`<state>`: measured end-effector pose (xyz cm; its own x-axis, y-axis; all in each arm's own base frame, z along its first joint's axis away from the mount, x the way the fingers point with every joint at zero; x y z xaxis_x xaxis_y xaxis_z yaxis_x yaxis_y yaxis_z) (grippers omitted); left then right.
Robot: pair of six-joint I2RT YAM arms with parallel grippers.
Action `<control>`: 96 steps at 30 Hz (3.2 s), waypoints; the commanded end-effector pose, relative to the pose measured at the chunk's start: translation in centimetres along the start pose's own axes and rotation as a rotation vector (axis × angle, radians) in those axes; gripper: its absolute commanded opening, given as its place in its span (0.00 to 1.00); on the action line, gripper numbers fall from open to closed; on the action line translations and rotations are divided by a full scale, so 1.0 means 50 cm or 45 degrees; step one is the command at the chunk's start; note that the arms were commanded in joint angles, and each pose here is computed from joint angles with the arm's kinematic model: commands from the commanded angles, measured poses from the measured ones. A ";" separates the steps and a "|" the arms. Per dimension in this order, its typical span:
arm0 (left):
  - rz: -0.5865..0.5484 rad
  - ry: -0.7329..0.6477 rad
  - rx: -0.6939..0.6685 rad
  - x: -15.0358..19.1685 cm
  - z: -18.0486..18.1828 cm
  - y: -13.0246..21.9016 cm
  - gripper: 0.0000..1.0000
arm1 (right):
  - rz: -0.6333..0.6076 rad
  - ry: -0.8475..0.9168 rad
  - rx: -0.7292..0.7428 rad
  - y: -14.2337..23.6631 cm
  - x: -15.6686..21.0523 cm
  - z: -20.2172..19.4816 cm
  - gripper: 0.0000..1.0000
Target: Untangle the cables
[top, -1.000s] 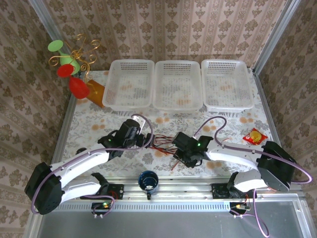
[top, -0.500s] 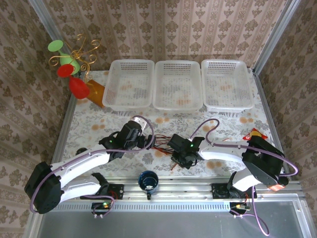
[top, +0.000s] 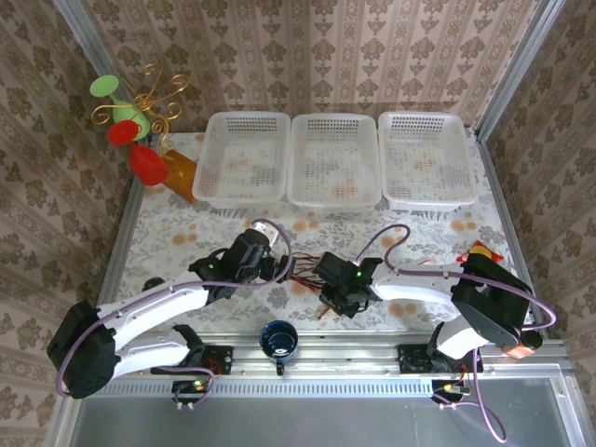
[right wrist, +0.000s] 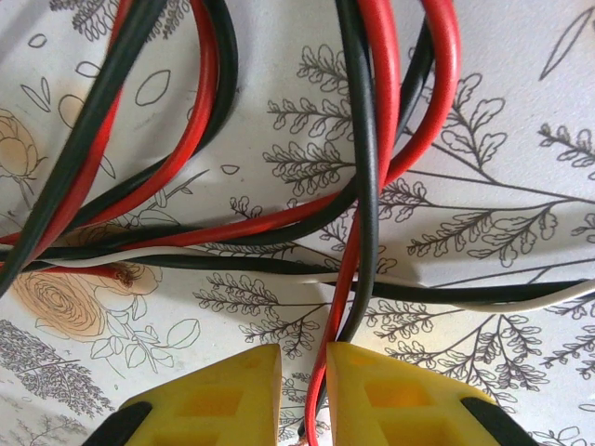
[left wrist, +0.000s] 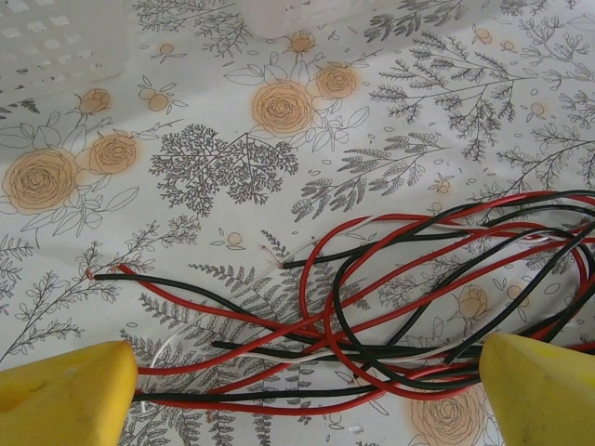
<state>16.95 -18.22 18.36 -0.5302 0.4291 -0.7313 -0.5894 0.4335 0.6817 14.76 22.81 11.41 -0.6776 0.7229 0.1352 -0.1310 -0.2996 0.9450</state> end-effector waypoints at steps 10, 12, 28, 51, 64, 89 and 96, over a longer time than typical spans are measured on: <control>0.049 0.000 -0.020 0.014 -0.008 -0.009 0.97 | -0.047 -0.019 0.070 0.011 -0.003 -0.032 0.25; 0.052 -0.003 -0.020 0.014 -0.010 -0.011 0.97 | -0.048 -0.023 0.087 0.007 -0.004 -0.037 0.25; 0.073 -0.053 -0.008 -0.002 -0.024 -0.002 0.96 | -0.040 0.005 0.039 -0.005 -0.008 -0.029 0.00; -0.006 0.092 0.473 -0.169 -0.073 0.148 0.84 | -0.120 0.337 -0.679 0.363 -0.111 0.096 0.00; -0.182 0.127 0.821 -0.250 -0.069 0.152 0.70 | 0.041 0.435 -0.764 0.362 -0.133 0.196 0.00; -0.089 0.211 0.948 -0.248 -0.050 0.043 0.25 | 0.173 0.565 -0.867 0.351 -0.141 0.217 0.00; -0.113 0.222 0.863 -0.246 -0.041 0.045 0.00 | 0.183 0.572 -0.876 0.352 -0.146 0.213 0.16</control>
<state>20.86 -24.52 28.30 -0.6378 0.2865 -0.7149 -0.1123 0.8837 0.4544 25.07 18.94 30.01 -0.9118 0.4098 -0.0243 -0.3575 -0.7636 0.5377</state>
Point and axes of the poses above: each hand's point on the last joint's axis, 136 mm out from that joint toward the fingers, its own y axis back along the fingers, its own z axis along the line the jaws close on, x = y × z, the point moved 10 cm from there along y, back along the fingers, and after that the axes turned 10 degrees about -y, right-handed, at the moved point
